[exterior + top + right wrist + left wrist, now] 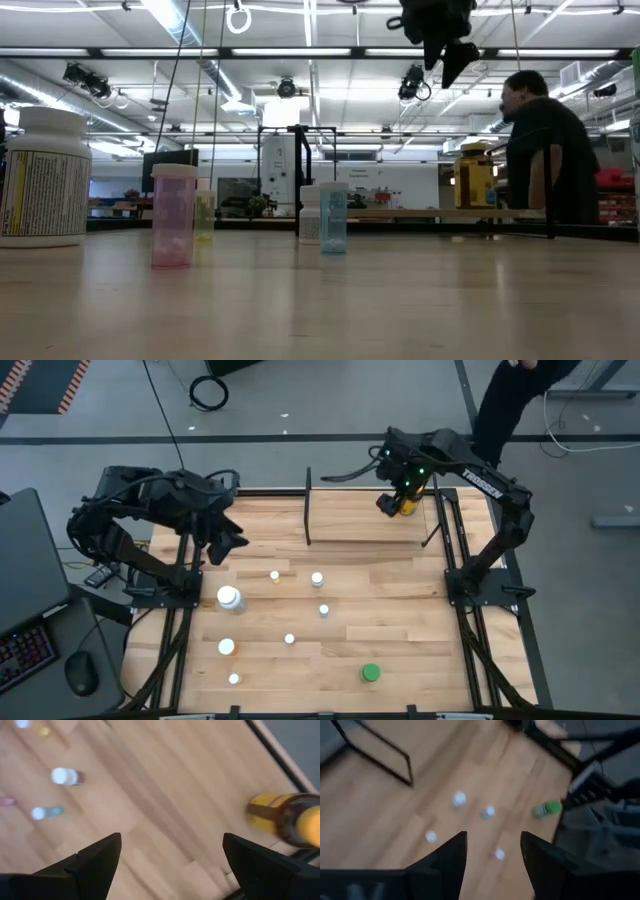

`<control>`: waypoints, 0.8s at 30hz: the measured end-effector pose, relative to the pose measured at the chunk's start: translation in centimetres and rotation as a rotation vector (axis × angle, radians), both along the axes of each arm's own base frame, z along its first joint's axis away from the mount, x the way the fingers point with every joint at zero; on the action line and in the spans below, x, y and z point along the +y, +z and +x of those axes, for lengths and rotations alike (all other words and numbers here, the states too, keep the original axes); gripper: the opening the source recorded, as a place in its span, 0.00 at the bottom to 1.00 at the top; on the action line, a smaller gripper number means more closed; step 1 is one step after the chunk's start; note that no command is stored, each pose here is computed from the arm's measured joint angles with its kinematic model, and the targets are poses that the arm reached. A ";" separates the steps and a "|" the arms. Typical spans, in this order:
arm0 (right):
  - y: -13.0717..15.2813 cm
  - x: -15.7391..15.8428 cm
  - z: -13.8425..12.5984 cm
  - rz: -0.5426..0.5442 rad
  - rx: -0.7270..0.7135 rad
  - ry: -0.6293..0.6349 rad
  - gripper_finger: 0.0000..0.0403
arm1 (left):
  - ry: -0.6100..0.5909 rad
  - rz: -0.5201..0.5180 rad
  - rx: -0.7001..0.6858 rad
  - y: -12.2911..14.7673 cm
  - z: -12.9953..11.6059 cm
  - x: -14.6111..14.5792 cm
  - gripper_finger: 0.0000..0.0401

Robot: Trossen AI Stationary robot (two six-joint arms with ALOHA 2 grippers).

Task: Pick and place medicine bottles onto shelf by color
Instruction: Put the large white pill bottle on the shelf

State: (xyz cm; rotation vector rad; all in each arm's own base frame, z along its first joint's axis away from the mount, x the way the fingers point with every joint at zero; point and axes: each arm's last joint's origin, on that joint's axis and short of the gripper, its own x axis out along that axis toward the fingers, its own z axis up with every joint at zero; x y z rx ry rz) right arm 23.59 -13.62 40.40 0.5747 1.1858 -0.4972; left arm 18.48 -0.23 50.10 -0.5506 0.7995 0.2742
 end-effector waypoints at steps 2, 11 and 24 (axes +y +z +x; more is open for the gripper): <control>0.5 1.3 0.1 0.005 -0.018 0.001 0.89 | -0.018 -0.055 0.016 -0.3 0.4 -0.2 0.47; 1.2 7.6 1.4 0.066 -0.052 0.017 0.88 | -0.102 -0.188 0.066 -0.9 1.1 -2.2 0.39; 1.5 15.3 1.7 -0.027 -0.046 0.142 0.87 | -0.055 -0.248 0.412 -8.9 0.8 -3.9 0.43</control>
